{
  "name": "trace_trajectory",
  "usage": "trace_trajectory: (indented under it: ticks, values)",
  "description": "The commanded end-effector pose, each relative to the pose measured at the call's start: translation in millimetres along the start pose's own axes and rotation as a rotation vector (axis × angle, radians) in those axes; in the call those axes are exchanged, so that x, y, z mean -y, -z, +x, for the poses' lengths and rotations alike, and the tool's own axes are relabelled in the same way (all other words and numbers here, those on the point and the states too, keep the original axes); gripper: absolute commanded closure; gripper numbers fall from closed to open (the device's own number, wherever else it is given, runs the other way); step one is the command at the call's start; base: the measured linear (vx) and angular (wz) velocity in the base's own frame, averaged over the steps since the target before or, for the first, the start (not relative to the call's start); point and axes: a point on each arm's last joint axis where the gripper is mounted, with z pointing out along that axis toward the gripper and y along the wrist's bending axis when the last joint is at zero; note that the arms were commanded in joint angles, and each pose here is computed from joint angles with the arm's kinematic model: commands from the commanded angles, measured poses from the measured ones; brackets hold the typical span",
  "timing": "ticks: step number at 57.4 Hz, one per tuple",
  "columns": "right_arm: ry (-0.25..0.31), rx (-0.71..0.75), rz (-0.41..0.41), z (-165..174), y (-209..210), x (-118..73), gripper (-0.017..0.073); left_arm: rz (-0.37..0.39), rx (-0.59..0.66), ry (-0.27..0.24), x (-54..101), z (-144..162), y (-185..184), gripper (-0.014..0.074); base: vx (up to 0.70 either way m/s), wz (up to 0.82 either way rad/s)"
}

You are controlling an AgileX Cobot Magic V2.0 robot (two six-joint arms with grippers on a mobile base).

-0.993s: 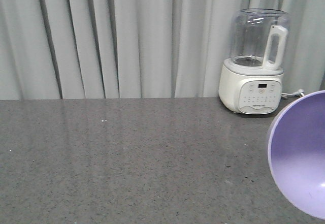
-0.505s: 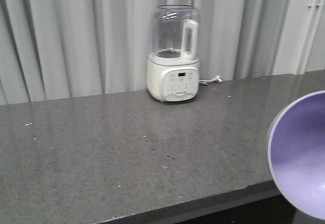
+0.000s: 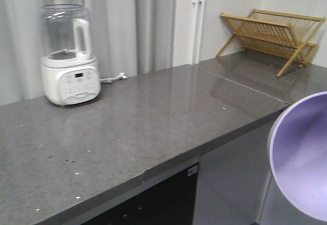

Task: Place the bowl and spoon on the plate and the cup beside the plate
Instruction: 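Drive the base to the counter with the pale blue plate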

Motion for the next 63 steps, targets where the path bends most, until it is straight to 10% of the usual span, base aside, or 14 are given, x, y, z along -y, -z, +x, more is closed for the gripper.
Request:
trace_trajectory:
  ticks: [1, 63]
  values:
    - [0.003, 0.112, 0.021, -15.5, 5.1, 1.7, 0.0568, 0.015, 0.114, -0.001, 1.6, -16.4, 5.7, 0.0596, 0.02, -0.69]
    - [0.003, 0.112, 0.021, -15.5, 5.1, 1.7, 0.0568, 0.015, 0.114, -0.001, 1.6, -16.4, 5.7, 0.0596, 0.18, -0.59]
